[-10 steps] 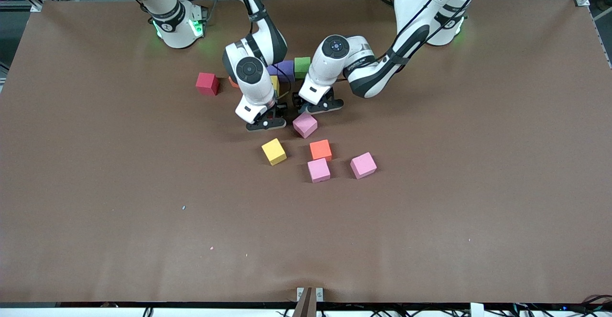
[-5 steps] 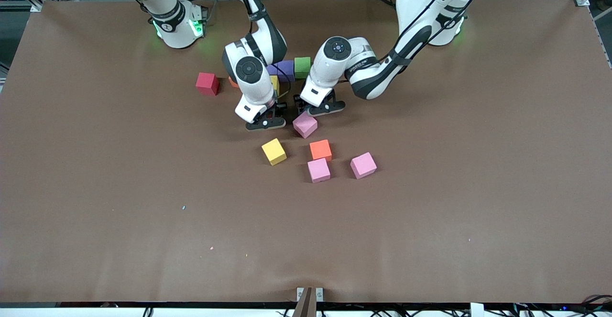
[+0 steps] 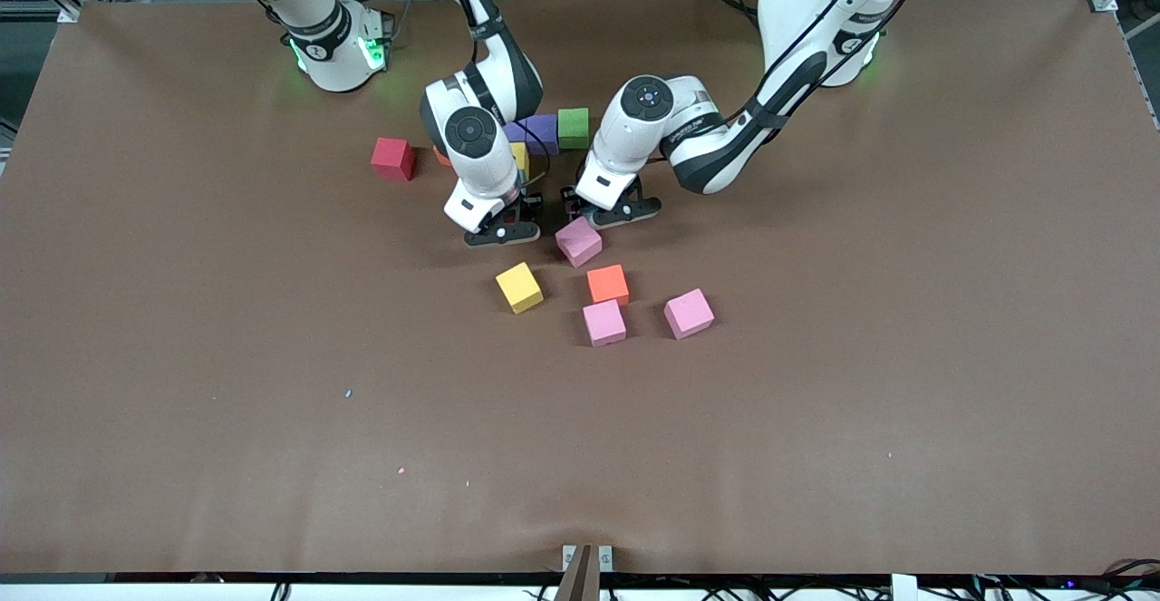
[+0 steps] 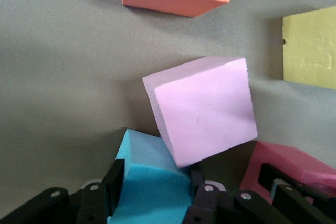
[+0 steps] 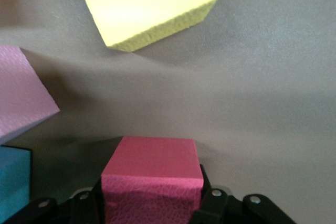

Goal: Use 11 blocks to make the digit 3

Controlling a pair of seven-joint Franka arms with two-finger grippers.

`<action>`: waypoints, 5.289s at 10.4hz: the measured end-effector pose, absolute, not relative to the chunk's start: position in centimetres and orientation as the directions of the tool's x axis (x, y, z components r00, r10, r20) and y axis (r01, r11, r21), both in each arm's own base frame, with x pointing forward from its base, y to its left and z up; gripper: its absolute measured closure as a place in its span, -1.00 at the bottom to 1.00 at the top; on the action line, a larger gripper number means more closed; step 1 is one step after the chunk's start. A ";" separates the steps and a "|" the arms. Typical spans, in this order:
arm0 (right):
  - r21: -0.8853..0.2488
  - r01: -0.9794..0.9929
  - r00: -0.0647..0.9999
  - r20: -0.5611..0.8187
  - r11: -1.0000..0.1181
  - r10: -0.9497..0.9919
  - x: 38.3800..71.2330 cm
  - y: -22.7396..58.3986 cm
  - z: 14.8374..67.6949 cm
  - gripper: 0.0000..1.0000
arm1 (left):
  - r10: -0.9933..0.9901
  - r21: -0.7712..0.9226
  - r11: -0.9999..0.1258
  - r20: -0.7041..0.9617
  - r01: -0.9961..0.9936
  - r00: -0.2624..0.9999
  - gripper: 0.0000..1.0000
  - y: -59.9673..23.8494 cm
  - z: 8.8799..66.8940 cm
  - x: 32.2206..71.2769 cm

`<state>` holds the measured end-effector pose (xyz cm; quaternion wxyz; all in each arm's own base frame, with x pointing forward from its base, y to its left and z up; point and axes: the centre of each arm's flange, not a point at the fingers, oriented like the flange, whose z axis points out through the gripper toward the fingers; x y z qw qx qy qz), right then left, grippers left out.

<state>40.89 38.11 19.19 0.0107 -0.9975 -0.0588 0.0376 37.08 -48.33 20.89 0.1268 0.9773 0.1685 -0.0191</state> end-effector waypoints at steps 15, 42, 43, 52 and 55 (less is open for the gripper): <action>-0.114 0.093 0.996 0.007 -0.989 0.093 52.2 36.6 30.1 -1.00 | 0.467 0.141 -0.857 -0.189 0.495 0.863 -0.07 -41.6 31.4 43.7; 0.007 0.186 0.982 0.010 -0.982 0.187 58.0 34.7 27.0 -0.06 | 0.877 0.015 -0.403 -0.279 0.915 0.391 -0.07 -42.1 36.8 43.8; -0.002 0.176 0.984 0.017 -0.984 0.176 58.3 34.3 28.1 -0.06 | 0.908 -0.006 -0.323 -0.284 0.947 0.308 -0.07 -42.4 36.8 44.3; 0.006 0.083 0.997 0.002 -0.997 0.083 58.9 28.4 29.3 -0.06 | 0.973 -0.075 0.053 -0.220 0.996 -0.068 -0.07 -53.2 32.7 40.2; -0.016 0.068 0.998 -0.011 -0.998 0.068 58.2 27.5 29.8 -0.06 | 0.969 -0.074 0.109 -0.212 0.991 -0.123 -0.07 -52.9 31.6 40.9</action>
